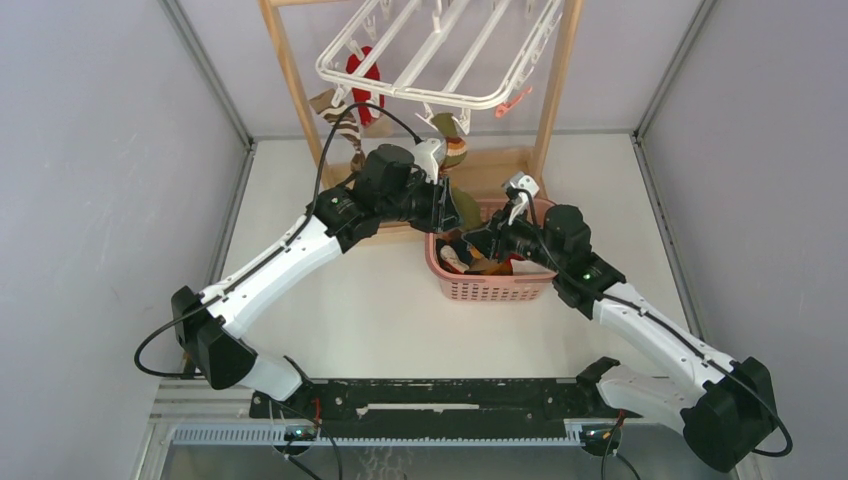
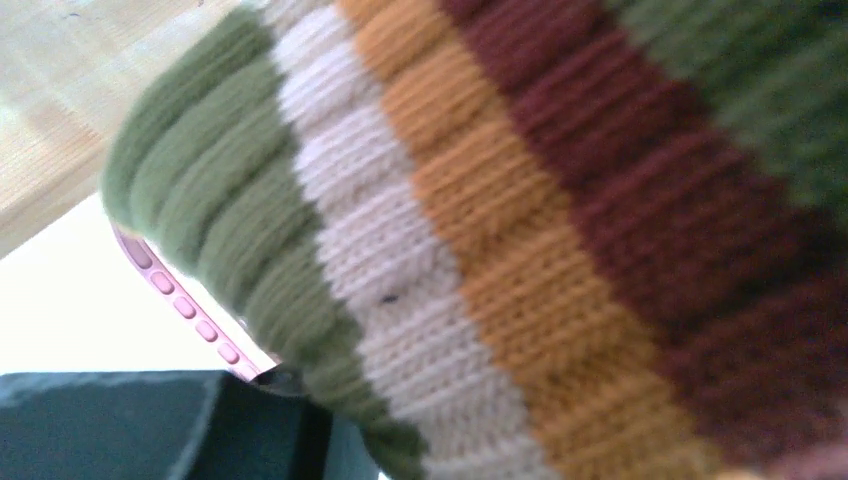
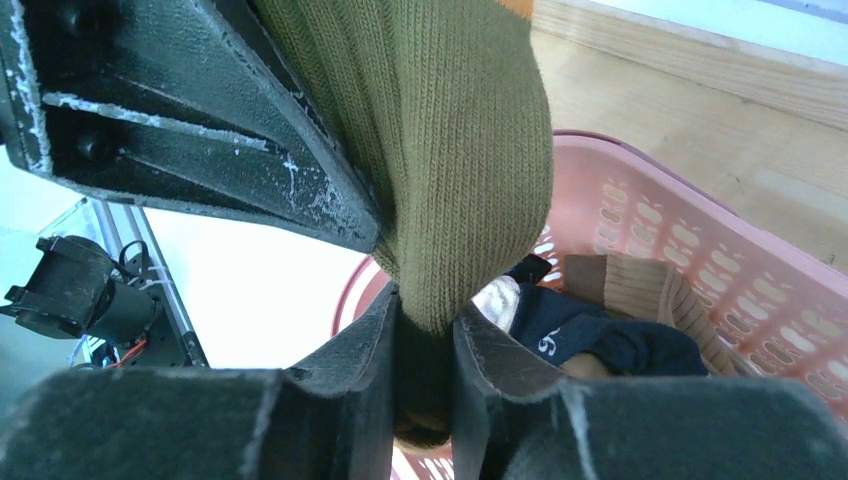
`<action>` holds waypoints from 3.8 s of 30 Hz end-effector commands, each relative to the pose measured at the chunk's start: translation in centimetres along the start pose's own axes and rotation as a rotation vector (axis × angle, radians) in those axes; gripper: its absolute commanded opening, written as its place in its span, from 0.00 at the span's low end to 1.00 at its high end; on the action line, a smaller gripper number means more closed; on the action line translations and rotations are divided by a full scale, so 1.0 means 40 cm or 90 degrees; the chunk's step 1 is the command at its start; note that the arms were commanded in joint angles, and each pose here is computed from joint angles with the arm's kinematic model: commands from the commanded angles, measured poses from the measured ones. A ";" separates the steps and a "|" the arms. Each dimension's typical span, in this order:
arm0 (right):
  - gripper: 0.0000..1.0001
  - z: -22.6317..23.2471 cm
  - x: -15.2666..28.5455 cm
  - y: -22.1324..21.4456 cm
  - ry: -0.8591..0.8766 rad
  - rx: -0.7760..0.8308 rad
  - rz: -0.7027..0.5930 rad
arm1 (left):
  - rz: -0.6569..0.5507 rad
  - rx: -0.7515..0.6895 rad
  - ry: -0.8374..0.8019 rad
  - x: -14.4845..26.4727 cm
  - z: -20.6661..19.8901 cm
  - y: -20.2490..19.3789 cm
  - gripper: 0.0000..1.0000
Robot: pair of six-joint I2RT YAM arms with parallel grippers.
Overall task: Remove the socks clipped to the hanger
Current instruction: Remove the sock from the hanger.
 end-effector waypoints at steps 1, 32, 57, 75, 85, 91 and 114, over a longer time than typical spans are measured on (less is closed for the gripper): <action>0.27 0.032 -0.008 0.056 0.016 0.025 -0.033 | -0.014 -0.005 0.010 0.018 0.004 0.003 0.38; 0.00 0.025 -0.036 0.043 0.013 -0.013 0.006 | -0.083 -0.028 0.080 0.163 0.025 0.000 0.64; 0.00 -0.011 0.003 0.118 0.258 -0.289 0.145 | -0.215 0.003 0.164 0.253 0.129 0.055 0.82; 0.00 -0.048 -0.017 0.136 0.300 -0.443 0.219 | -0.251 -0.020 0.220 0.239 0.166 0.073 1.00; 0.00 -0.064 -0.006 0.138 0.294 -0.449 0.221 | -0.258 -0.032 0.242 0.226 0.186 0.083 1.00; 0.00 -0.070 -0.005 0.138 0.289 -0.449 0.217 | -0.288 -0.043 0.241 0.237 0.183 0.094 1.00; 0.00 -0.075 -0.006 0.135 0.280 -0.450 0.214 | -0.377 -0.092 0.269 0.235 0.214 0.128 1.00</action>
Point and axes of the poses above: each gripper's point midway between its finger pads, its own x axis back along the fingers, its own z axis along the line the jaws close on, y = z × x, the point moved 6 cm from there along x, back along the fingers, and after that the axes turned 15 degrees about -x, right-handed, at the moved point
